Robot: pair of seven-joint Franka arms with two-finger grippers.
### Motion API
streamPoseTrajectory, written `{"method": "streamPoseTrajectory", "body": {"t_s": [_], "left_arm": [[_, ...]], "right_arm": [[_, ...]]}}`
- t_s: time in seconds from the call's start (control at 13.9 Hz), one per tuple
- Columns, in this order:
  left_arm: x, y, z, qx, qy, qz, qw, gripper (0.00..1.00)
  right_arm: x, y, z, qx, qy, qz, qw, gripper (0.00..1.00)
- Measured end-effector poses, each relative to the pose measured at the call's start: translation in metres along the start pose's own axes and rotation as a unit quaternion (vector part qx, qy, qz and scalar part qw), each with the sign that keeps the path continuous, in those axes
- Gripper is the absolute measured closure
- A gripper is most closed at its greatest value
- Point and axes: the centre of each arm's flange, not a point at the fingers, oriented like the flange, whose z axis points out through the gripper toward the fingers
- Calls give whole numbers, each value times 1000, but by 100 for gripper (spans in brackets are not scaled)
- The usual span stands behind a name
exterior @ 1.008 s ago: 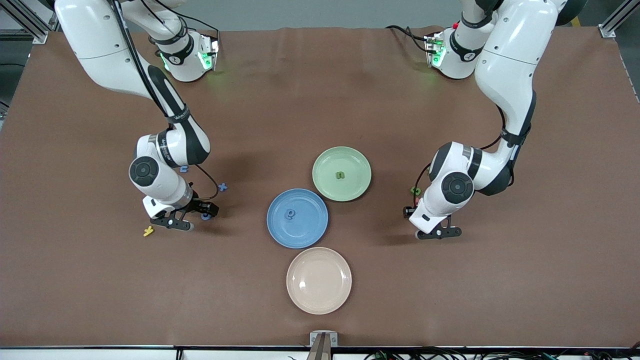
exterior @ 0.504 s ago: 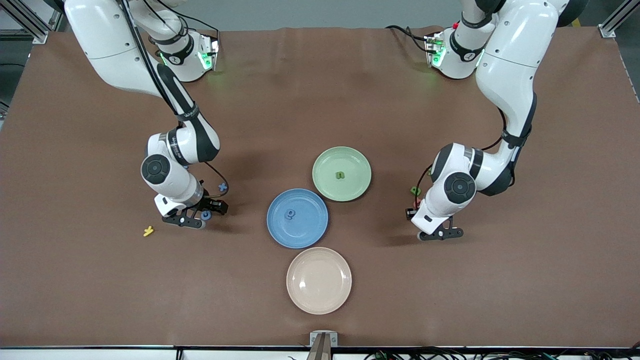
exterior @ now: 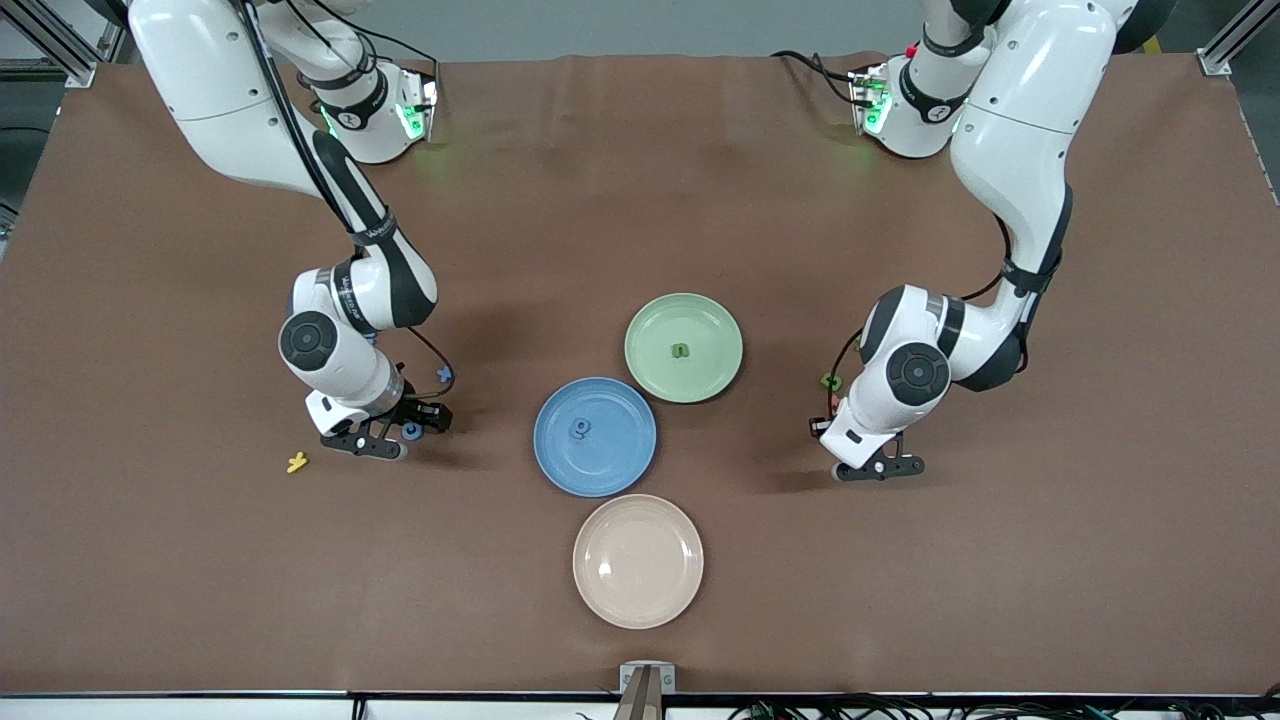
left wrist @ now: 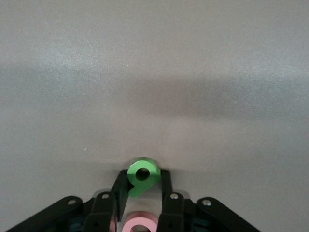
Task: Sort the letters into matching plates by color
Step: 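Grasp green q with the left gripper while the right gripper grasps blue c, then drop q on the green plate while the right gripper drops c on blue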
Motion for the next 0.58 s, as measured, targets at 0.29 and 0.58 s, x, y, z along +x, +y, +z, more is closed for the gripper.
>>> {"method": "streamPoseTrajectory", "body": {"t_s": [0.29, 0.58], "left_arm": [[0, 0, 0, 0, 0, 0, 1000, 70], [6, 3, -9, -5, 11, 0, 1000, 70]], "right_arm": [[5, 2, 1, -2, 1, 2, 1000, 34], [9, 3, -3, -1, 4, 4, 1000, 61]]}}
